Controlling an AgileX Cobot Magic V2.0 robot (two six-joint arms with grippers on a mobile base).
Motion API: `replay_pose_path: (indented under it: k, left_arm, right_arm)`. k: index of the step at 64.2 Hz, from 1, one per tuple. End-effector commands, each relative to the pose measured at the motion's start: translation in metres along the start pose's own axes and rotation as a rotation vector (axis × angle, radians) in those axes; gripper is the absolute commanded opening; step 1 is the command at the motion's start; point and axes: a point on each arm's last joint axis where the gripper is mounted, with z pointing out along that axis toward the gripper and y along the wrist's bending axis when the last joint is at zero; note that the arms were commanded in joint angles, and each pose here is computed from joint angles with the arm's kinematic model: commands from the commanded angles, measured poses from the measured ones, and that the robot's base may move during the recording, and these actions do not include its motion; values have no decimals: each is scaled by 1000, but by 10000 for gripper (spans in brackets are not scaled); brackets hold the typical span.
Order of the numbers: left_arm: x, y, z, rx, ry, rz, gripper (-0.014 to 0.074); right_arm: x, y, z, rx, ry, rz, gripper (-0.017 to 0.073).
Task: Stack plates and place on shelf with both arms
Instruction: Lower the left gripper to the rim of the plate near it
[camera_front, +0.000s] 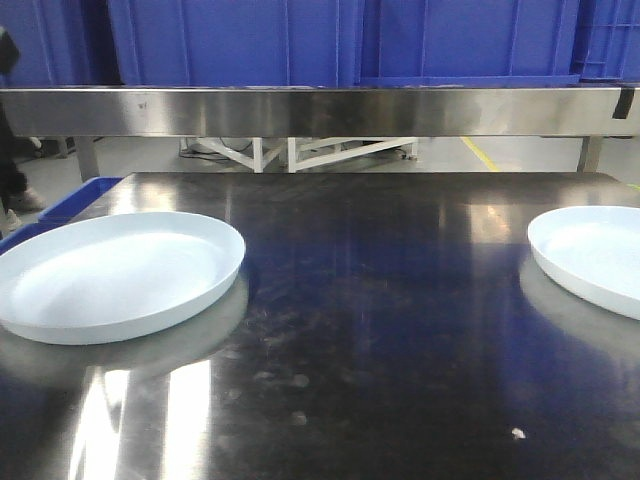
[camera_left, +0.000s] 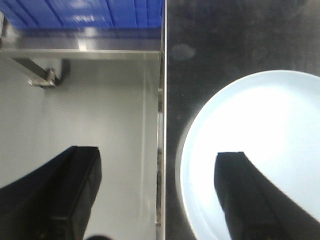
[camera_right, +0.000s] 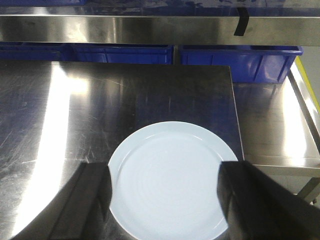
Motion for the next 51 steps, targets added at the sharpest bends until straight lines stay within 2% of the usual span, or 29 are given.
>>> replay_pose_path:
  k: [1, 26, 51]
  left_arm:
    - [-16, -5, -4, 28, -102, -19, 528]
    - [-11, -6, 46, 16, 7, -15, 528]
    - [-2, -6, 77, 5, 92, -13, 528]
  right_arm:
    - [-18, 2, -5, -13, -112, -15, 557]
    - [-18, 2, -5, -13, -110, -15, 557]
    - [-18, 2, -5, -13, -110, -15, 557]
